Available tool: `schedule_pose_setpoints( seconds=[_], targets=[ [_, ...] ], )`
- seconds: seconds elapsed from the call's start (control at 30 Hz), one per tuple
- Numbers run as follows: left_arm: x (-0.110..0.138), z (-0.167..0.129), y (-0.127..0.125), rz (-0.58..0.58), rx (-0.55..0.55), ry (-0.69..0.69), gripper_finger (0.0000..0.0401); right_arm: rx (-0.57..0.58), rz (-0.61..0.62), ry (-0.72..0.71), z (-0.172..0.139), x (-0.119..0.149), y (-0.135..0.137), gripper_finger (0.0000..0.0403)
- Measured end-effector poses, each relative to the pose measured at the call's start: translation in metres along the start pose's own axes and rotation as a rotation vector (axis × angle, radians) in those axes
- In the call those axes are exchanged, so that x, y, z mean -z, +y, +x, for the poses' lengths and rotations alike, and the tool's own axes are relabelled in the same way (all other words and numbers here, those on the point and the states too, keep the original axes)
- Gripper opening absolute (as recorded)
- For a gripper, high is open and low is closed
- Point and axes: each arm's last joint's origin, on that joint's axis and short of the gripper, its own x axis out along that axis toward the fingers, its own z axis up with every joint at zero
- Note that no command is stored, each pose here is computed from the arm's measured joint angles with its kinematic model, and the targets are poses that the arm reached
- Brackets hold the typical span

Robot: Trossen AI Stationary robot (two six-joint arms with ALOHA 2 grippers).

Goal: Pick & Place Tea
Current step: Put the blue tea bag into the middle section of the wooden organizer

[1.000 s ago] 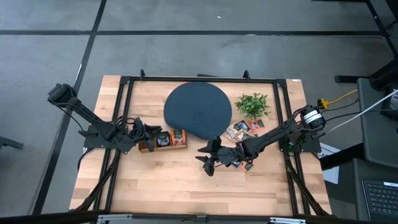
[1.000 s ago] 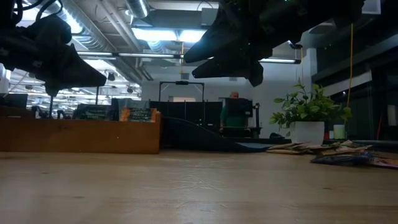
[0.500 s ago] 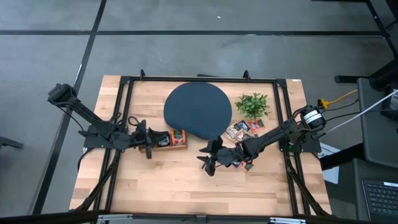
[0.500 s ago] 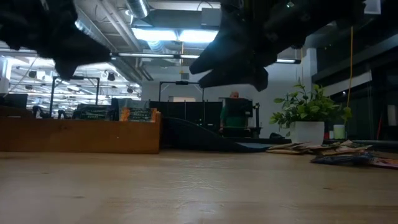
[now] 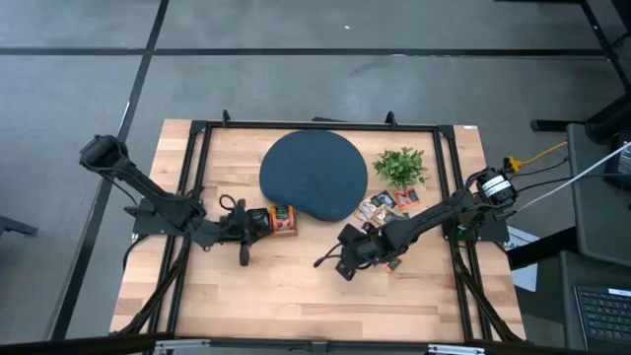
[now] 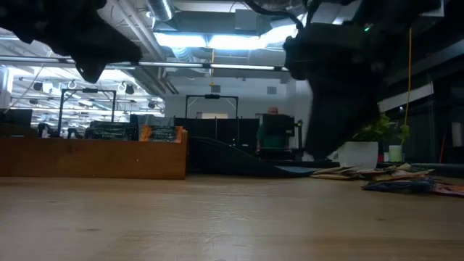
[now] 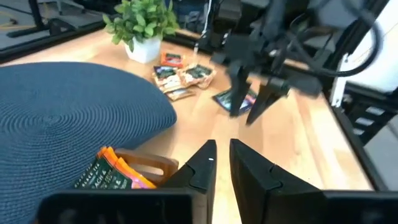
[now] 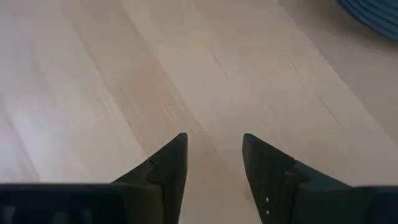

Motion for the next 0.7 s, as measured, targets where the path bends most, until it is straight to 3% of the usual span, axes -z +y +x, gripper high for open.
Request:
schedule_pose_setpoints(
  seconds=[0.3,0.5,0.7],
  targets=[
    [0.014,0.016,-0.008,0.009,-0.032,0.072,0.0008,0.159,-0.05,0.185,-0.035,-0.003,0.011,0.0011],
    [0.02,0.024,-0.014,0.021,-0.017,0.116,0.0004,0.249,0.05,0.303,-0.032,0.011,-0.003,0.0006],
    [0.021,0.036,-0.02,0.032,-0.012,0.148,0.0002,0.322,0.109,0.327,-0.021,0.025,-0.02,0.0006]
  ],
)
